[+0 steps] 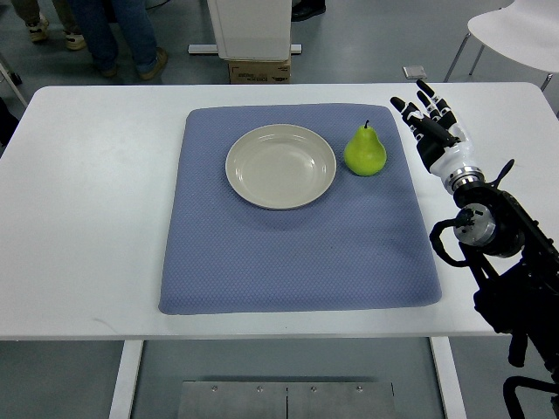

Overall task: Place pear on plate with right hand
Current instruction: 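Raise the right hand and open its fingers near the green pear, then move the open right hand toward the green pear beside the plate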

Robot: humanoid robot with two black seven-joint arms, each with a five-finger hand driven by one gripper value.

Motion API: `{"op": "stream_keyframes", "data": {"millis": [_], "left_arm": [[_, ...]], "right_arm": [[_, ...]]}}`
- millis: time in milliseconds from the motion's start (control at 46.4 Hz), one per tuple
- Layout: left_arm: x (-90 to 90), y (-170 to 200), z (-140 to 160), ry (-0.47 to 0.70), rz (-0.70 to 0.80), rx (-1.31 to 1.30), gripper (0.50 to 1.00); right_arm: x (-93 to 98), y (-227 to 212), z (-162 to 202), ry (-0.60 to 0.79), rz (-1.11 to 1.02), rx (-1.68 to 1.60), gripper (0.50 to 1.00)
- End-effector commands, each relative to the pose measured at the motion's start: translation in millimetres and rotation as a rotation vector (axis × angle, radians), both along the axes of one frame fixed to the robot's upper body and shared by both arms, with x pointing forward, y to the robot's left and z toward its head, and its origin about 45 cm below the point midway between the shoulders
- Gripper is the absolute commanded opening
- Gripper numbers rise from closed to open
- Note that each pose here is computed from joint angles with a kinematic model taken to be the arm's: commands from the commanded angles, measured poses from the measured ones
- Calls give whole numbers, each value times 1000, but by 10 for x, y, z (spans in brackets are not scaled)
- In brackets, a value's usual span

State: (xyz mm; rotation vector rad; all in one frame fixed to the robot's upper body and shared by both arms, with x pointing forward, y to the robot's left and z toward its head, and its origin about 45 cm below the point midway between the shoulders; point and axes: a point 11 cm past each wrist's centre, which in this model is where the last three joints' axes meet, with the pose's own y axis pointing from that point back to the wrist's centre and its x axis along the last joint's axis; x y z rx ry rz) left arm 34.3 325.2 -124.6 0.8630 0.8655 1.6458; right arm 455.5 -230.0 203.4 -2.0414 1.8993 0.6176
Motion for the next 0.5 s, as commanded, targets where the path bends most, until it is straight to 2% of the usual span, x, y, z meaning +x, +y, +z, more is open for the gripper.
{"op": "stream_keyframes", "data": {"millis": [0, 302, 474], "left_arm": [[0, 1, 0, 0, 1, 0, 1000], [0, 0, 0, 0, 0, 0, 1000], [0, 0, 0, 0, 0, 0, 1000]], "right_arm": [[30, -23, -15, 9, -7, -7, 1000], [204, -71, 11, 33, -26, -46, 1000], [220, 43, -17, 43, 13, -93, 1000]]}}
